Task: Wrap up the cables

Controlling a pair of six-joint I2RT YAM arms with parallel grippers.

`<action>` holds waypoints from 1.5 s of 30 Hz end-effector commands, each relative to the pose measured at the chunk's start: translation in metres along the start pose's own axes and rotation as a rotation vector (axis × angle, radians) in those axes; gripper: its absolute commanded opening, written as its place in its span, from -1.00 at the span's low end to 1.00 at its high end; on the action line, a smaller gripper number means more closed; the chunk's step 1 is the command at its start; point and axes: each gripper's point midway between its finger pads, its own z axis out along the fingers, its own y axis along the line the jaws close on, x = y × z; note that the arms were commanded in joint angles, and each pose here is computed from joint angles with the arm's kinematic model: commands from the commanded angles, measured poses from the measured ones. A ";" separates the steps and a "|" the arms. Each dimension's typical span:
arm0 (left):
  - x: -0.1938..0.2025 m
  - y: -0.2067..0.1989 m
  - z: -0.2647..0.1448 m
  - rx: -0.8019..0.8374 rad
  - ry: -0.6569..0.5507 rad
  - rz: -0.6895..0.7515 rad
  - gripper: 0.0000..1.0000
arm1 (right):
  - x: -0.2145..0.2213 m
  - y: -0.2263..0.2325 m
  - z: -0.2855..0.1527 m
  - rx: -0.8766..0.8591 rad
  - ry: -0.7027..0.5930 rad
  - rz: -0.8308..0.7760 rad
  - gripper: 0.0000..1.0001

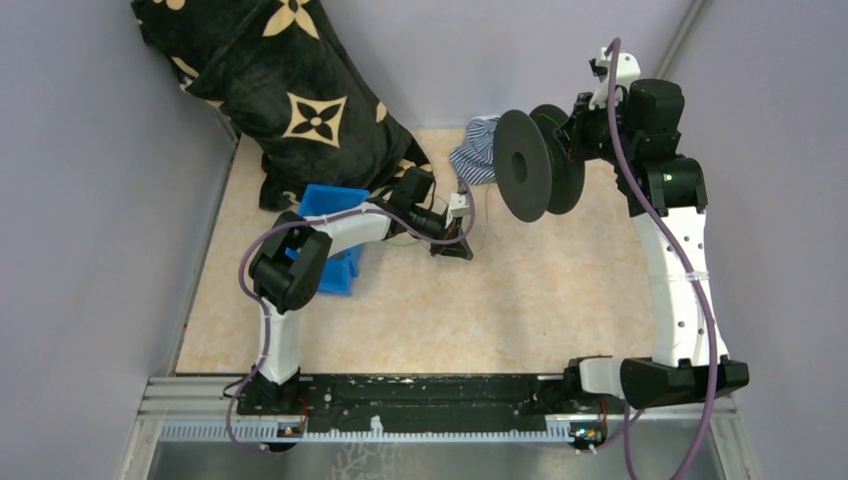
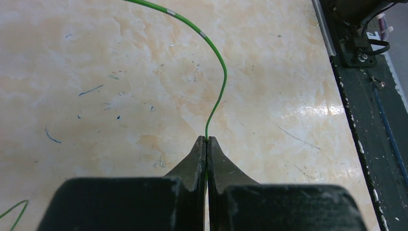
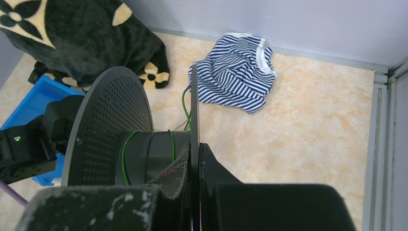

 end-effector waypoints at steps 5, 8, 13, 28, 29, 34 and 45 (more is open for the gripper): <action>-0.013 -0.009 -0.008 -0.024 0.026 0.031 -1.00 | -0.047 -0.007 -0.007 0.048 -0.170 -0.031 -1.00; -0.014 -0.009 -0.009 -0.036 0.033 0.050 -1.00 | -0.046 -0.008 -0.006 0.049 -0.171 -0.028 -1.00; -0.015 -0.011 -0.013 -0.047 0.048 0.072 -1.00 | -0.046 -0.007 -0.007 0.046 -0.184 -0.027 -1.00; -0.035 -0.040 -0.007 -0.018 0.096 0.181 -1.00 | -0.039 -0.029 0.007 0.148 -0.193 0.003 -1.00; -0.036 -0.046 -0.004 -0.008 0.114 0.205 -1.00 | -0.037 -0.031 0.010 0.160 -0.192 0.008 -1.00; -0.042 -0.083 0.007 0.047 0.178 0.310 -1.00 | -0.032 -0.043 0.024 0.206 -0.193 0.031 -1.00; -0.084 -0.138 0.027 0.144 0.159 0.395 -1.00 | 0.002 -0.071 0.047 0.320 -0.160 0.008 -1.00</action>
